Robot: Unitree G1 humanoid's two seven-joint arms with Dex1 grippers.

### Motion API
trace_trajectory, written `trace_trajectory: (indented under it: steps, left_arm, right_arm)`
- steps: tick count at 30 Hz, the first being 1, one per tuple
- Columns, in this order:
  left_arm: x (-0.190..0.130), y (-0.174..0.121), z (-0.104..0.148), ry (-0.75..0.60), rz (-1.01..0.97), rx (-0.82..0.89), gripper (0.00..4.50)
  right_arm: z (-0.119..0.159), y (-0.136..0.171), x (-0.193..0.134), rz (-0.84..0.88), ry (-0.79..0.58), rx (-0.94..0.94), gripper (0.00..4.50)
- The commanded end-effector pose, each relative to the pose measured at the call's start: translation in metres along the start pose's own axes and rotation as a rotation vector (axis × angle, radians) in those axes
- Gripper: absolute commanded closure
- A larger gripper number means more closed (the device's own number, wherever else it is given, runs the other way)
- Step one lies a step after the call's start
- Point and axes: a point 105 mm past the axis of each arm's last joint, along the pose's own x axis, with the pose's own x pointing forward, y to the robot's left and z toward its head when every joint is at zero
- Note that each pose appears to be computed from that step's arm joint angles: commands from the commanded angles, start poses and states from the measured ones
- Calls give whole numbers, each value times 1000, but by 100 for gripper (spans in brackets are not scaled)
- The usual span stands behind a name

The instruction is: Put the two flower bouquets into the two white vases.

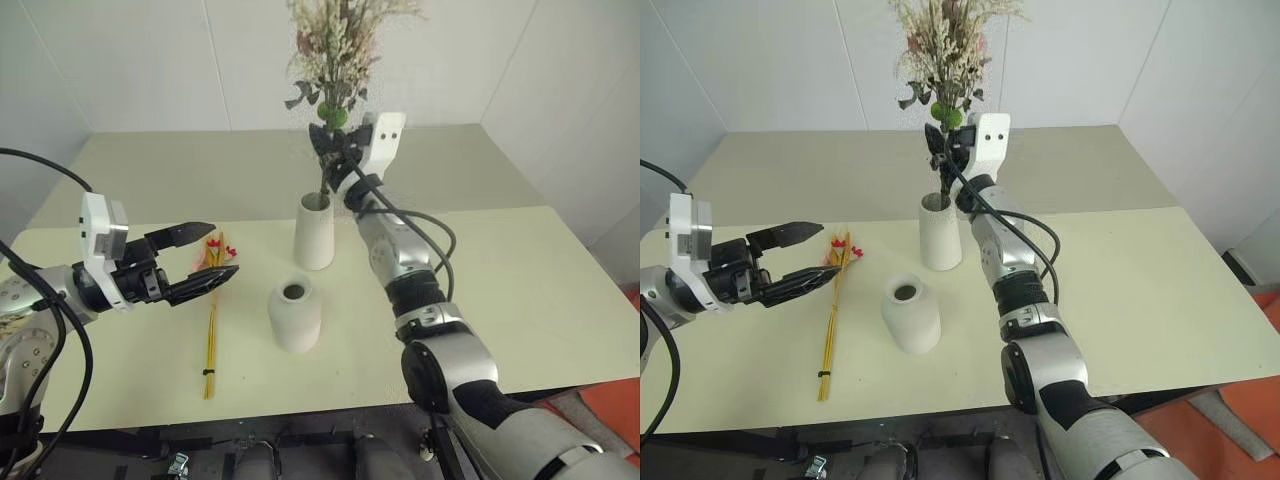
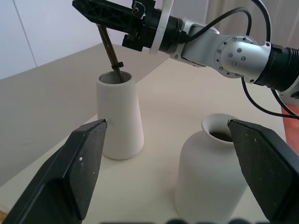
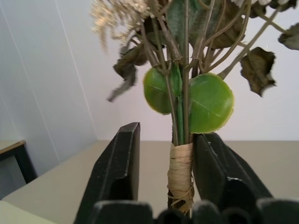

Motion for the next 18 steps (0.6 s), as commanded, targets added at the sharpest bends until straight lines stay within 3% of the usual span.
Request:
trace_trajectory:
  steps: [1, 5, 14, 18]
  left_arm:
    - [-2, -2, 10, -11, 0, 39, 0]
    - [-1, -1, 9, -9, -5, 34, 0]
    - [4, 1, 8, -9, -22, 30, 0]
    - [5, 1, 8, -9, -25, 30, 0]
  right_arm:
    - [15, 11, -6, 52, -69, -38, 137]
    - [10, 14, -22, 68, -55, -46, 5]
    - [16, 18, -38, 103, -36, -65, 2]
    - [15, 14, -42, 152, 57, 58, 2]
